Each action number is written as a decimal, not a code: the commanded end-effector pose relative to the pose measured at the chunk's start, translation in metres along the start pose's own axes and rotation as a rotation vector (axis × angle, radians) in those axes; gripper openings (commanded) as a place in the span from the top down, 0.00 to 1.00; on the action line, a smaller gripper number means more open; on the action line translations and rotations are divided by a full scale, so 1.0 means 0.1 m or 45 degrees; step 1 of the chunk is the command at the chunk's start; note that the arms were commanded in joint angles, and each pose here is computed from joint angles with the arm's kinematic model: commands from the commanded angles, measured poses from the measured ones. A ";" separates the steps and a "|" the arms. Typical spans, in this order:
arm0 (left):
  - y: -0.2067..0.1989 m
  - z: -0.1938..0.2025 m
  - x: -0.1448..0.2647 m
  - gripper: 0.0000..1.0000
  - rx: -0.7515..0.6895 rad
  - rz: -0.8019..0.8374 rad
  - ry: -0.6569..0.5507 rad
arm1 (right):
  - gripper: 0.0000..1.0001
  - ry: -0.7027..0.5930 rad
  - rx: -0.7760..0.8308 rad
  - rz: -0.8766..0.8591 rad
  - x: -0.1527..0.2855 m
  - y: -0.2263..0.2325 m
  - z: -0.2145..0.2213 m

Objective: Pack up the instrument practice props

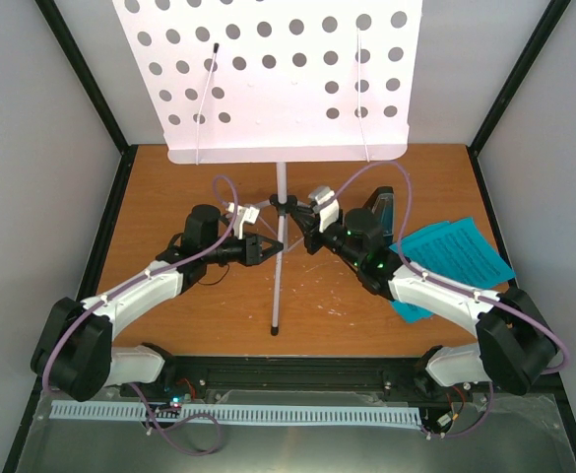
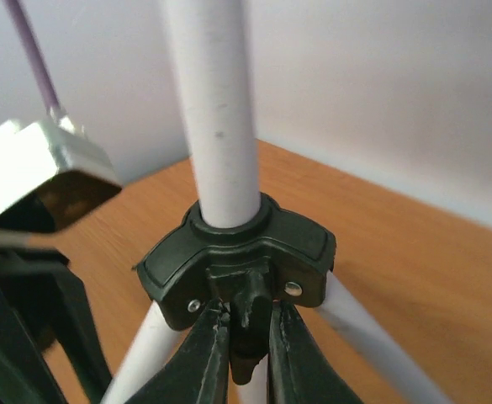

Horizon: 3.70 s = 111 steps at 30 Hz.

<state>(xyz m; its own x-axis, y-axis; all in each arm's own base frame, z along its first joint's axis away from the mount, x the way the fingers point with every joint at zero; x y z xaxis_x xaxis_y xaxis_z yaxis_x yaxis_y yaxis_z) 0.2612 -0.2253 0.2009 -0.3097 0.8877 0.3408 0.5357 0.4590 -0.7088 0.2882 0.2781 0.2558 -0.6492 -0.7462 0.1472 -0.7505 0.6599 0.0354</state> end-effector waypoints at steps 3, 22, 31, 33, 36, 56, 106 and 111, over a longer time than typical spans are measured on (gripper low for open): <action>0.09 -0.13 0.02 0.73 -0.007 -0.085 -0.066 | 0.92 0.166 0.826 0.049 0.01 0.04 0.21; 0.00 -0.08 0.18 0.56 -0.056 -0.117 -0.090 | 0.49 -0.143 0.244 0.182 0.55 0.04 -0.21; 0.00 -0.12 0.17 0.22 -0.054 -0.125 -0.098 | 0.33 -0.258 -0.932 0.079 0.47 0.03 -0.21; -0.01 -0.14 0.18 0.17 -0.062 -0.126 -0.107 | 0.29 -0.266 -1.183 0.066 0.40 0.01 -0.18; -0.01 -0.16 0.21 0.13 -0.076 -0.151 -0.131 | 0.24 -0.222 -1.402 0.020 0.26 0.04 -0.08; 0.02 -0.22 0.24 0.07 -0.135 -0.223 -0.158 | 0.20 -0.246 -1.782 -0.080 -0.05 -0.08 -0.15; -0.18 -0.20 0.19 0.38 -0.175 -0.049 -0.134 | 0.35 -0.469 -0.287 -0.750 0.15 -0.17 -1.67; -0.15 -0.18 0.12 0.41 -0.152 -0.019 -0.106 | 0.37 -0.412 -0.225 -0.808 0.07 -0.07 -1.68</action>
<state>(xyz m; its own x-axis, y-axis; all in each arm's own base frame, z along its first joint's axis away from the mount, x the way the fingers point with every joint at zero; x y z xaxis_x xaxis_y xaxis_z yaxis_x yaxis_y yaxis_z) 0.2596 -0.2141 0.2204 -0.3948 0.8616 0.3191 0.6033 0.5051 -0.6172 0.3207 0.2713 0.4189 -0.2191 -0.9302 -0.2944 -0.9511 0.1363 0.2771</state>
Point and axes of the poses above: each gripper's point midway between its finger pads, its own x axis back along the fingers, its own y axis along the line the jaws close on, z = x × y, the point moved 4 cm from there along x, back along the fingers, and after that the axes turned 1 degree about x, right-handed, at the moved point
